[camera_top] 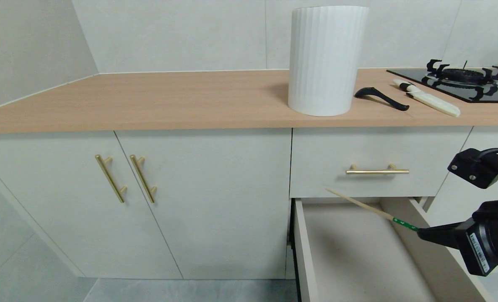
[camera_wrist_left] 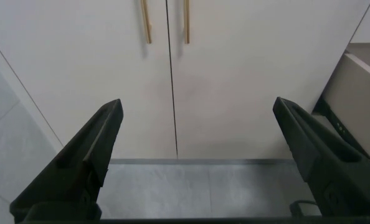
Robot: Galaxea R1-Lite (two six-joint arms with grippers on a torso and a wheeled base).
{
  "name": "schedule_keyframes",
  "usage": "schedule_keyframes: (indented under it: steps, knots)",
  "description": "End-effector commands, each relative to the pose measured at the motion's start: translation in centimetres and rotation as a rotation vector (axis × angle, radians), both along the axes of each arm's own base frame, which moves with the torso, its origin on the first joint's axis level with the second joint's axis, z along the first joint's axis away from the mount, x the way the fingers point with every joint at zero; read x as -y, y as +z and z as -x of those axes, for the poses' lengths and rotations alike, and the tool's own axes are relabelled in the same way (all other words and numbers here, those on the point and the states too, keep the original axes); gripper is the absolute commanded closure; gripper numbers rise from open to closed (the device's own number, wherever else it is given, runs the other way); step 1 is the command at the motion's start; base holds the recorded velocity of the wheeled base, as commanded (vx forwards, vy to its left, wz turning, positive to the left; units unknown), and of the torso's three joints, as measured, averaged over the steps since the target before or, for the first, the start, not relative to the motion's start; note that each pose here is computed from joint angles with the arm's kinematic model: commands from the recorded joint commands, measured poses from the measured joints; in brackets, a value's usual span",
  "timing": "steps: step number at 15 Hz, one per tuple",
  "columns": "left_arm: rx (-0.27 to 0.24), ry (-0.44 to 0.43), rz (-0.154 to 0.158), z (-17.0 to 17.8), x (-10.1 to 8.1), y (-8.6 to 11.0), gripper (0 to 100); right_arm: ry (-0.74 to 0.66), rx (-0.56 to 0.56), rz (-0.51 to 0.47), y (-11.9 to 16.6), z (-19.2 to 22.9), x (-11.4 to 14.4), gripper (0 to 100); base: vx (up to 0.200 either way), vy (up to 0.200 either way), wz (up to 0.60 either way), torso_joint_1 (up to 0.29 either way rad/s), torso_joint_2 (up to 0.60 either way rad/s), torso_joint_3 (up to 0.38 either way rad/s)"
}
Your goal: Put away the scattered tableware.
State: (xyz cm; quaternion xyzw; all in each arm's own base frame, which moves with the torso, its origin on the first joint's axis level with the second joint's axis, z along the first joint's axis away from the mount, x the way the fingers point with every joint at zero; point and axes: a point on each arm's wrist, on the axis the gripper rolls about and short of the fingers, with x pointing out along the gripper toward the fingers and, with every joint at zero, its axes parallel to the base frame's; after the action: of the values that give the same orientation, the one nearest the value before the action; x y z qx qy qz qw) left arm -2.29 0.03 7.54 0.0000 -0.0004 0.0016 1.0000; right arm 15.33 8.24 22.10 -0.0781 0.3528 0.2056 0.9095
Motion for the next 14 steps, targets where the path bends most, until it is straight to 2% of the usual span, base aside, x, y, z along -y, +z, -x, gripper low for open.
schedule_keyframes:
  steps: [1,4,10,13,14]
  knots:
    - [-0.001,0.0,0.0,0.0,0.0,0.0,0,0.001,-0.01,0.006,-0.2,-0.2,-0.1,100,0.0,0.0,0.0,0.0,0.0,0.0]
    - [-0.001,0.0,0.0,0.0,0.0,0.0,0,0.002,-0.033,0.039,-0.9,-0.6,-0.3,100,0.0,0.0,0.0,0.0,0.0,0.0]
    - [-0.001,0.0,0.0,0.0,0.0,0.0,0,-0.042,-0.196,0.169,-5.0,-4.7,-2.4,100,0.0,0.0,0.0,0.0,0.0,0.0]
    - [-0.001,0.0,0.0,0.0,0.0,0.0,0,-0.111,-0.296,0.163,-8.3,-8.0,-4.2,100,0.0,0.0,0.0,0.0,0.0,0.0]
    - [-0.001,0.0,0.0,0.0,0.0,0.0,0,-0.121,-0.297,0.156,-8.7,-8.4,-4.4,100,0.0,0.0,0.0,0.0,0.0,0.0]
